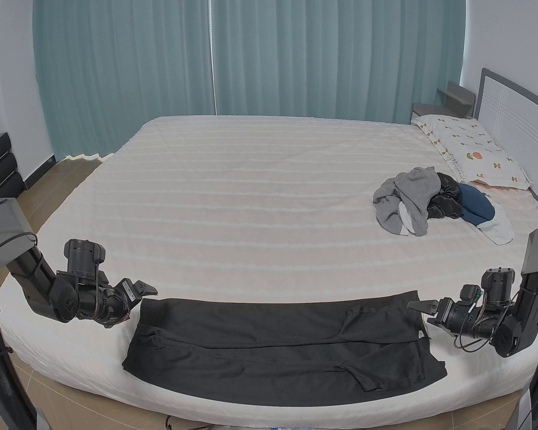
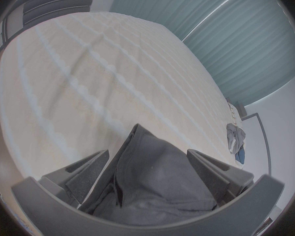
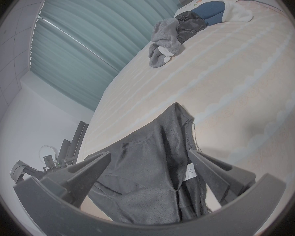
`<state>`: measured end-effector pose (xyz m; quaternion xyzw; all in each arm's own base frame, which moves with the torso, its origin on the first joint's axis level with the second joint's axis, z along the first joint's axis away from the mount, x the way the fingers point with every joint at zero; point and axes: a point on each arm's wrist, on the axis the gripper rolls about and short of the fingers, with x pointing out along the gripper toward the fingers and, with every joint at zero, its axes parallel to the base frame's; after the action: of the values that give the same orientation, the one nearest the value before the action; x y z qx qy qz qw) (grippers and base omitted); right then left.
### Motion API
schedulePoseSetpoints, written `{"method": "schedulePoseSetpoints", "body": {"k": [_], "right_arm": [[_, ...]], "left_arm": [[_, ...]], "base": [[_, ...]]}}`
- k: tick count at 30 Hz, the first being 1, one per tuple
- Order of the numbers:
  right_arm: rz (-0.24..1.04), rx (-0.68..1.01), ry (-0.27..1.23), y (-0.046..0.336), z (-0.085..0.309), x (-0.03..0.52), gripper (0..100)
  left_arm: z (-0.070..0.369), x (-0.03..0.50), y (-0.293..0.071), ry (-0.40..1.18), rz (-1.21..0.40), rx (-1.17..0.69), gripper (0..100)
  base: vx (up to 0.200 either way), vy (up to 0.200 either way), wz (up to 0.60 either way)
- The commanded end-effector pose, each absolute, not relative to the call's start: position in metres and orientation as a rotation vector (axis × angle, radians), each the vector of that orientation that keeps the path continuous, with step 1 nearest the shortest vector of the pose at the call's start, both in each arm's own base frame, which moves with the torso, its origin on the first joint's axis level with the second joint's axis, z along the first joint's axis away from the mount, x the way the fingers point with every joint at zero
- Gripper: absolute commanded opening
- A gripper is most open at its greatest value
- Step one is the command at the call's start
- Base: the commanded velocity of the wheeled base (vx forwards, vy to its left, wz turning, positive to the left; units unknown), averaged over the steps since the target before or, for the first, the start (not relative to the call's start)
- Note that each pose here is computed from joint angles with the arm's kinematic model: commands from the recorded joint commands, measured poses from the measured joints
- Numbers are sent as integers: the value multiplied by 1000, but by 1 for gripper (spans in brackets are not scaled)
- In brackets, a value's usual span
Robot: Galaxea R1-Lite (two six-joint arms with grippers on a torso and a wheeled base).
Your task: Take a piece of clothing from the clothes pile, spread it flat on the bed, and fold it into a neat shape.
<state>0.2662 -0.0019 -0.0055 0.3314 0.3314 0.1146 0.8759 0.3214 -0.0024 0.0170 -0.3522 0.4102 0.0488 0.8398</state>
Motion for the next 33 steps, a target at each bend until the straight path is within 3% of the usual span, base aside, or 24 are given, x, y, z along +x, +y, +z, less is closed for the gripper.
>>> {"method": "schedulePoseSetpoints", "body": {"k": [1,2,3,17,33], "right_arm": [[238,692,682,-3,-4,267,100],[237,692,681,-4,-4,267,100],[237,692,681,-4,-4,267,100],[239,691,667,-4,-3,267,100],[250,687,644,-4,6,265,100]], "left_arm": [[-11,340,-3,872,122,-747,100],[-11,343,-3,864,122,-747,100],[-12,344,-3,863,124,-746,0],[-8,350,23,758,267,-848,0],[-8,350,24,760,246,-879,0]], "base": [[0,0,0],[0,0,0],[0,0,0],[0,0,0],[0,0,0]]}}
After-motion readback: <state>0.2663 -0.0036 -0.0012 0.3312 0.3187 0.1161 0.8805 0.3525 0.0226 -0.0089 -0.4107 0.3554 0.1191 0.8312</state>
